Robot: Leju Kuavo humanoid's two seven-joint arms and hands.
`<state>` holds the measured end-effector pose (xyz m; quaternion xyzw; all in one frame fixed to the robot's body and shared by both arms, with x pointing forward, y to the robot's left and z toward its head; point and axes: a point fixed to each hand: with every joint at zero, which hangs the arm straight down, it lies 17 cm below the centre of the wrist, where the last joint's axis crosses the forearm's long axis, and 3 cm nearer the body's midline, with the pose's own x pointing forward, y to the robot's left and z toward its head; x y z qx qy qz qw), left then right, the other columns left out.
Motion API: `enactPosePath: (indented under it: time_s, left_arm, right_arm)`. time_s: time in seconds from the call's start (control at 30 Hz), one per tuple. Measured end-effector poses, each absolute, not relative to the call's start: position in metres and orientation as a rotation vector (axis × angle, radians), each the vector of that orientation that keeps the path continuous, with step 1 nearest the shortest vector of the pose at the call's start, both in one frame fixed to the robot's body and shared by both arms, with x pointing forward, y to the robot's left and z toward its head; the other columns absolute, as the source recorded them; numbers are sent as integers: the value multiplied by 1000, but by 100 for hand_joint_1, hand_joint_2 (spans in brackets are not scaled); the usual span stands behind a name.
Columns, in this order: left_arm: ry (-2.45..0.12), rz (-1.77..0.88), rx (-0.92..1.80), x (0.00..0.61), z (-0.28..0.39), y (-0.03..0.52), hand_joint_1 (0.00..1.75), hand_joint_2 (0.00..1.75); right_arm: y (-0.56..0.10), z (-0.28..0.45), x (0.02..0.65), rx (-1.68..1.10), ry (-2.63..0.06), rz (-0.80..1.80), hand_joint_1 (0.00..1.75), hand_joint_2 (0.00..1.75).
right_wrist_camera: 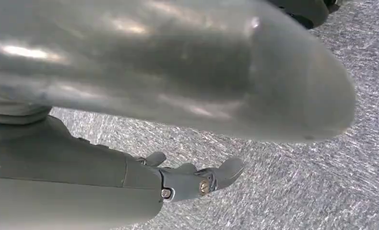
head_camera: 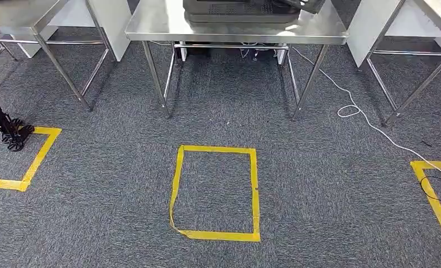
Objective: Take the parts from the cabinet and place them on the table.
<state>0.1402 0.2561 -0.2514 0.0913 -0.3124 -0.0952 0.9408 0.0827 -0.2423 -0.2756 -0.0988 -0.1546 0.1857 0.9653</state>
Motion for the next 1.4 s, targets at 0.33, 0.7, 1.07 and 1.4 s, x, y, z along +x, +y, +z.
enactPosePath:
  time_s: [0.33, 0.7, 1.07, 1.4]
  left_arm:
    - [-639, -191, 181, 141, -251, 253, 0, 0]
    - [-634, -191, 182, 137, -252, 254, 0, 0]
    - [-635, -195, 184, 137, -252, 255, 0, 0]
    - [-632, -196, 185, 136, -252, 257, 0, 0]
  right_arm:
    - [-243, -276, 82, -201, -311, 393, 0, 0]
    - [-243, -276, 82, -203, -311, 409, 0, 0]
    - [-242, -276, 82, -204, -312, 417, 0, 0]
    - [-241, -276, 79, -200, -305, 431, 0, 0]
